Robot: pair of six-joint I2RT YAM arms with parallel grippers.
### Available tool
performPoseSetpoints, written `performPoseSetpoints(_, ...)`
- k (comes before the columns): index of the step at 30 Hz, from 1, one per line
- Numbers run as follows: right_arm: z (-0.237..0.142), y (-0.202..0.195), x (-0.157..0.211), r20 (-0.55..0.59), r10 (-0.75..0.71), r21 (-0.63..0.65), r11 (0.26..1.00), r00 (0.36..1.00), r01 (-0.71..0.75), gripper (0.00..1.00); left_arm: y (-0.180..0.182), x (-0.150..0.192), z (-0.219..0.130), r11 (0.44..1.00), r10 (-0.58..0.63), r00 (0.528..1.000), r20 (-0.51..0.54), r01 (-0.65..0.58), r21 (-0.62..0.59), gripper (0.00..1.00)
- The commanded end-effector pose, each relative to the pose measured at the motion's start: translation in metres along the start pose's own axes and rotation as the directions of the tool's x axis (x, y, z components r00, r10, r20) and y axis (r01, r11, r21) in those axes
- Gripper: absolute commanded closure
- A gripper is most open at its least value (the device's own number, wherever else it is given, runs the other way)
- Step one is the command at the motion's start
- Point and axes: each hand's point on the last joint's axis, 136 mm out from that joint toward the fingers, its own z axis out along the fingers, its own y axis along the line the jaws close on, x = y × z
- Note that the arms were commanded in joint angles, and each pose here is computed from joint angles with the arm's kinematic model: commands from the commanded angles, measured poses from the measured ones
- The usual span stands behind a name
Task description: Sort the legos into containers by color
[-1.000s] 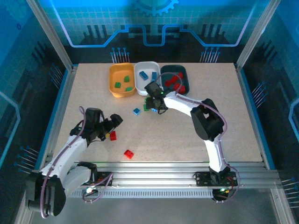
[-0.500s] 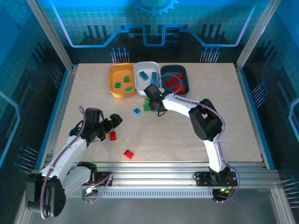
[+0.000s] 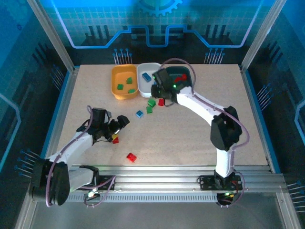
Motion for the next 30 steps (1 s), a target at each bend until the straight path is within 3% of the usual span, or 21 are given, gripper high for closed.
performPoseSetpoints(1,0.048,-0.009,-0.002,-0.094,-0.055,-0.001,0.998,0.994,0.055,0.66,-0.009,0.006,0.001,0.998,0.004,0.999,-0.044,-0.002,0.056,0.01)
performPoseSetpoints(5,0.074,-0.012,-0.029,-0.074,-0.067,-0.003,0.998,0.995,0.067,0.65,-0.006,0.011,-0.002,0.999,0.019,0.998,-0.053,-0.017,0.040,0.01)
performPoseSetpoints(11,0.111,-0.011,-0.034,-0.102,-0.082,-0.042,0.996,0.991,0.078,0.62,-0.010,0.012,-0.005,0.999,0.038,0.997,-0.073,-0.036,0.032,0.01)
performPoseSetpoints(15,0.113,-0.009,-0.044,-0.085,-0.084,-0.055,0.995,0.993,0.080,0.40,-0.017,0.010,-0.007,0.998,0.055,0.995,-0.078,-0.053,0.028,0.01)
performPoseSetpoints(19,0.100,-0.012,-0.053,-0.069,-0.073,-0.054,0.996,0.995,0.070,0.33,-0.019,0.004,-0.011,0.998,0.060,0.997,-0.058,-0.060,-0.014,0.01)
performPoseSetpoints(24,0.054,-0.006,-0.052,-0.029,-0.084,-0.076,0.994,0.996,0.082,0.33,0.010,-0.009,-0.036,0.976,0.027,0.998,0.060,-0.013,-0.218,0.01)
performPoseSetpoints(30,-0.002,-0.031,-0.014,0.014,-0.059,-0.058,0.997,0.998,0.059,0.33,0.042,0.003,-0.047,0.936,0.021,0.998,0.052,-0.001,-0.352,0.01)
